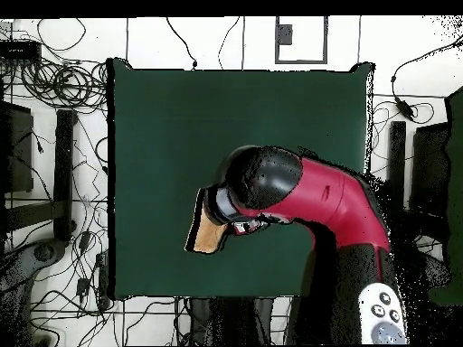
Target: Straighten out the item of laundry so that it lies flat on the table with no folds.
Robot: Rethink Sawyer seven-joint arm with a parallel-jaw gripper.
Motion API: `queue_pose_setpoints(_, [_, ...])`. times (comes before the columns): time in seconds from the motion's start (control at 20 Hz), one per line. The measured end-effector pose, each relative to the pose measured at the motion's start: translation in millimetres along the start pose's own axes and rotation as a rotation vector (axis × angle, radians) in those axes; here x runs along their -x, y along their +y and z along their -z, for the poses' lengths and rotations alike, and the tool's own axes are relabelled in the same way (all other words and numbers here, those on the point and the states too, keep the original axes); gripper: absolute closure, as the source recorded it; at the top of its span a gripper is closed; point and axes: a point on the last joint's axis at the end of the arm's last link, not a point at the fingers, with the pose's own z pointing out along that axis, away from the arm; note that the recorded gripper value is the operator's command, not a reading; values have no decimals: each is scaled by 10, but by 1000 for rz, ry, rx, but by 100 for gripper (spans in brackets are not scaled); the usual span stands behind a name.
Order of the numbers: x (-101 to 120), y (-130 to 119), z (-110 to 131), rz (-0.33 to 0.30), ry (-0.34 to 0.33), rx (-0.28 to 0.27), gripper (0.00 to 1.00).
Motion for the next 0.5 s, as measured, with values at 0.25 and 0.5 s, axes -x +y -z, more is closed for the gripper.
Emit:
queue_pose_setpoints(0.25, [-93, -73, 542, 7, 3, -4, 100])
queue_pose_setpoints(0.5, [-172, -97, 792, 8, -2, 30, 100])
